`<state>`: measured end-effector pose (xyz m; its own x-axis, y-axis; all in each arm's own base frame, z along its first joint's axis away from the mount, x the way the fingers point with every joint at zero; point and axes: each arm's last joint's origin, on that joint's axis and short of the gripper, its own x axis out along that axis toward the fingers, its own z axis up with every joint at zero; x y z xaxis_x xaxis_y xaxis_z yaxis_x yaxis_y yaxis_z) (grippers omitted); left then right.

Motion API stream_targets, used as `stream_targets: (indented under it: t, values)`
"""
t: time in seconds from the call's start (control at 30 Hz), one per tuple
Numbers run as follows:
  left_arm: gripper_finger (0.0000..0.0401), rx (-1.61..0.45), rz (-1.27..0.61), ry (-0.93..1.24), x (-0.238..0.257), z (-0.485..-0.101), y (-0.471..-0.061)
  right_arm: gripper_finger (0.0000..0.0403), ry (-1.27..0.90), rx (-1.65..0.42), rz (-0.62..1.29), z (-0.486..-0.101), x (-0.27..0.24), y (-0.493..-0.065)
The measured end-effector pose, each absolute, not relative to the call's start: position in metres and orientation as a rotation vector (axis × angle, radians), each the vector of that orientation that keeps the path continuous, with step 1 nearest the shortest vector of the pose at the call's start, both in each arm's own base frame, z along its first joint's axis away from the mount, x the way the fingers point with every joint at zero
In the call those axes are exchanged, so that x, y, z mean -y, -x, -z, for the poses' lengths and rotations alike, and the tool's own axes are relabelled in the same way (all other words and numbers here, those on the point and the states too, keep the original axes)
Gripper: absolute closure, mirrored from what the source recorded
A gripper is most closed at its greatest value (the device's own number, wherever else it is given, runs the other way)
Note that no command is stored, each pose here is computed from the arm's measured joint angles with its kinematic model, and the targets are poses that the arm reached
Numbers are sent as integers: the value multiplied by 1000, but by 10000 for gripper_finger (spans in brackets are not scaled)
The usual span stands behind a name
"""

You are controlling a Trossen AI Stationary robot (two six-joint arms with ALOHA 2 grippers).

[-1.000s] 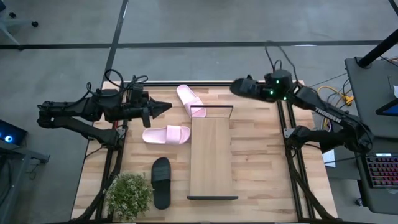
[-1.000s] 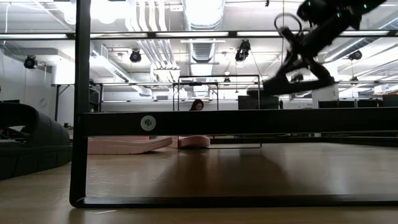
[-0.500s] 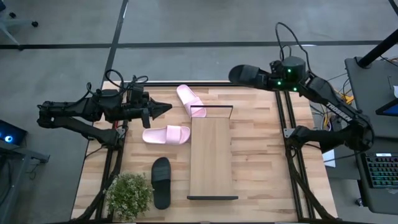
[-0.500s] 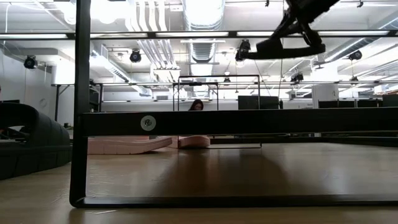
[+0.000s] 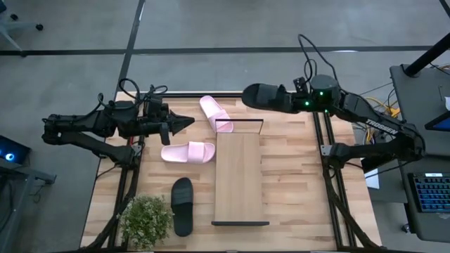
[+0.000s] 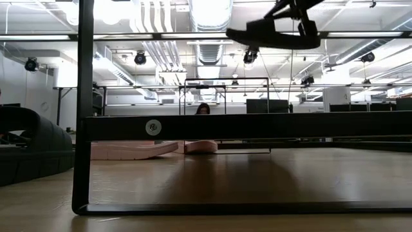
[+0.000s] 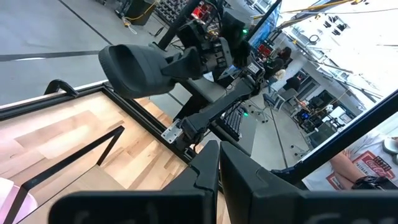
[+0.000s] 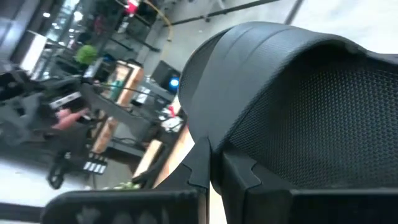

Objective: Pick and place slides into the shelf
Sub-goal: Put the top black slide on the shelf

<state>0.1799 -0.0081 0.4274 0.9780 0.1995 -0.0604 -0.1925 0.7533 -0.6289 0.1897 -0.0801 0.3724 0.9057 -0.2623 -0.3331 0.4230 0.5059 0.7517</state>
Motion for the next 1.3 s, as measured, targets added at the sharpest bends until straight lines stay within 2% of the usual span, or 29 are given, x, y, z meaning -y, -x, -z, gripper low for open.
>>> stream_targets:
  t: [0.5, 1.3]
  values:
    - [401, 22, -209, 687, 8, -428, -181, 394, -1007, -251, 368, -358, 40, -229]
    - [401, 8, -178, 685, 9, -427, -181, 394, -1101, -335, 300, -314, 17, -297]
